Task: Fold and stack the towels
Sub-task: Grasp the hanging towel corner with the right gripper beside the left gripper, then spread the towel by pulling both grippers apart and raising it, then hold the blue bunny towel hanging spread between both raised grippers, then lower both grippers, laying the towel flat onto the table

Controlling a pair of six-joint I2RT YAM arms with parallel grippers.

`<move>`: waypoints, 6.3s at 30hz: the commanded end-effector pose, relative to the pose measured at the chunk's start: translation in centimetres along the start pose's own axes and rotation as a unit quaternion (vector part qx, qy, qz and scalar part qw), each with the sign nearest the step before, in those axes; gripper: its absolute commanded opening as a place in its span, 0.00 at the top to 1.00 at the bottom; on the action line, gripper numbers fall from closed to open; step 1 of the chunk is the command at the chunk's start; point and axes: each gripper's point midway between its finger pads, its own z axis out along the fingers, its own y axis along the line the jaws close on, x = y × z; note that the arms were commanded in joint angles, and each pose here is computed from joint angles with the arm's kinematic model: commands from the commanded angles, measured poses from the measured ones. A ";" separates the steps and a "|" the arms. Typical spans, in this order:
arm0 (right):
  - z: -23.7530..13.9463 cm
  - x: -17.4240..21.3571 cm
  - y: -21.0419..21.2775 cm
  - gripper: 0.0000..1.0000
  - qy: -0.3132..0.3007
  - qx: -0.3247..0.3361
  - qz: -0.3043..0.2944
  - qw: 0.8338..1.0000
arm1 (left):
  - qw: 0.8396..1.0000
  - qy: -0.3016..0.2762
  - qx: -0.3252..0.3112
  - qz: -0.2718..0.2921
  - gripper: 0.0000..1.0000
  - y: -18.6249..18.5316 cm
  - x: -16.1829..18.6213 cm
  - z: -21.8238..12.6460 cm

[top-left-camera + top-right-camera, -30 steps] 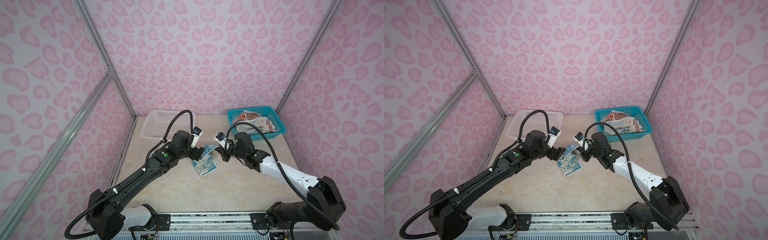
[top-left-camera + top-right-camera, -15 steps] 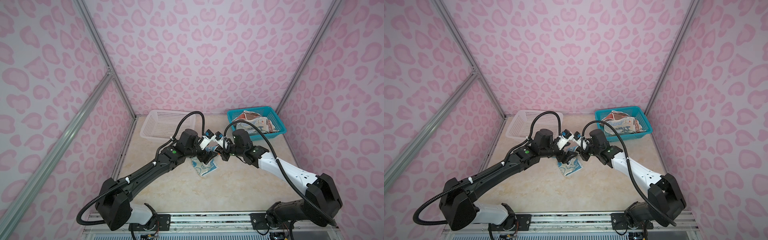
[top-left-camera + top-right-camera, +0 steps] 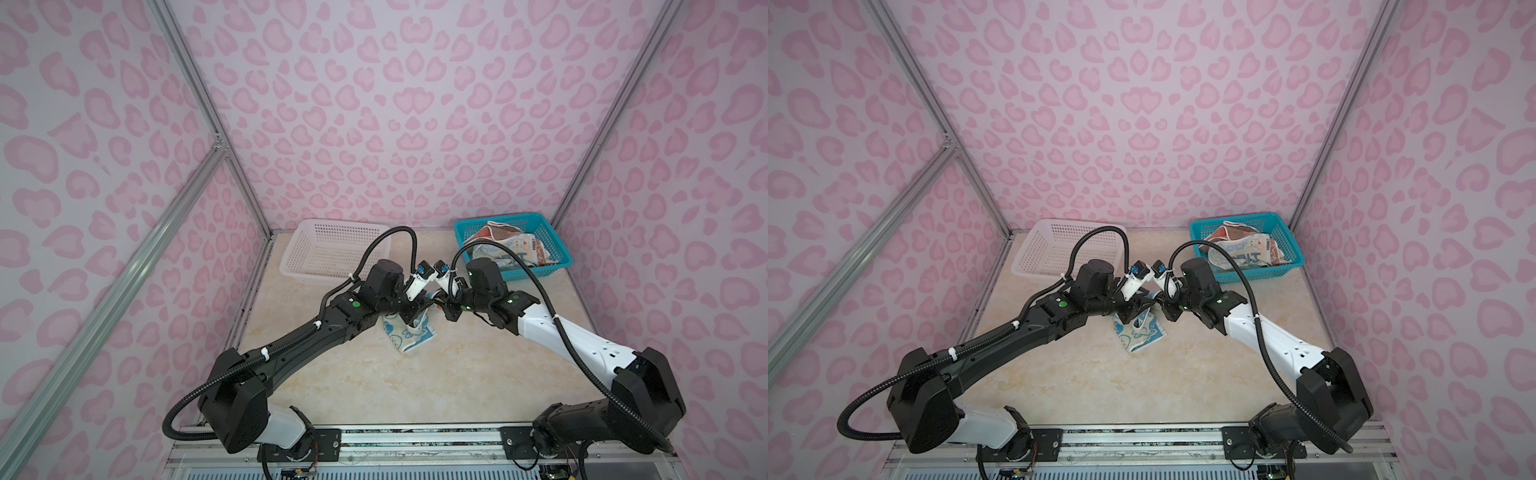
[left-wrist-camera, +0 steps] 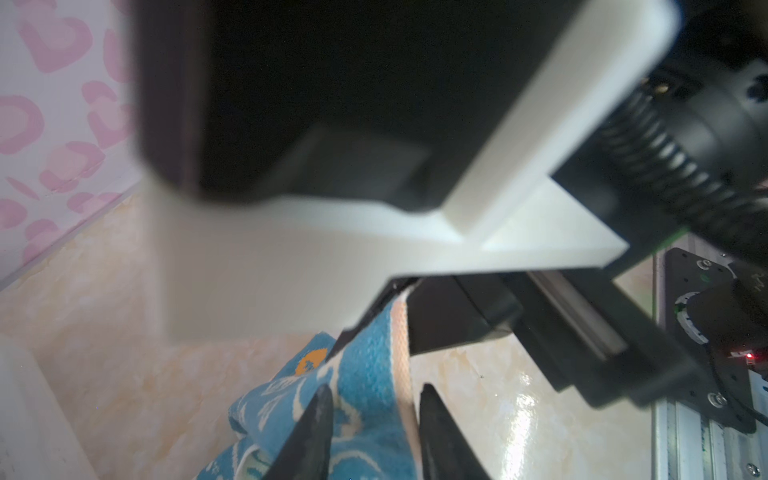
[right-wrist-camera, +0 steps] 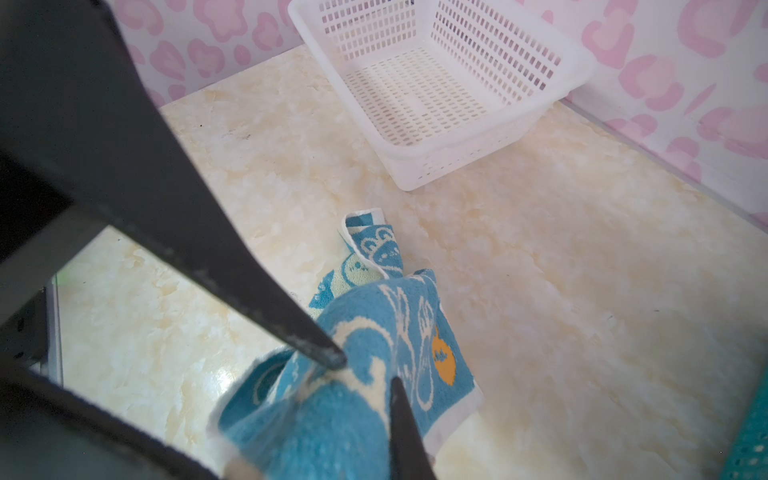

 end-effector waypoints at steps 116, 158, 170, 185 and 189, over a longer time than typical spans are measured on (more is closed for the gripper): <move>-26.9 -18.1 -3.0 1.00 -0.140 0.251 -0.058 0.956 | 0.946 -0.227 -0.216 -0.082 0.97 5.3 -17.7 -21.4; -24.6 -18.1 -2.9 1.00 -0.096 0.259 -0.092 0.957 | 0.955 -0.184 -0.212 -0.097 0.97 5.7 -16.0 -19.1; -28.0 -17.9 2.2 1.00 -0.158 0.192 -0.092 0.964 | 0.955 -0.228 -0.140 -0.130 0.97 1.7 -15.0 -23.1; -25.1 -17.0 -1.4 1.00 -0.097 0.238 -0.075 0.963 | 0.952 -0.187 -0.196 -0.142 0.97 4.7 -14.5 -20.4; -22.0 -15.6 -4.6 1.00 -0.059 0.242 -0.050 0.967 | 0.951 -0.132 -0.239 -0.146 0.97 7.6 -12.7 -16.5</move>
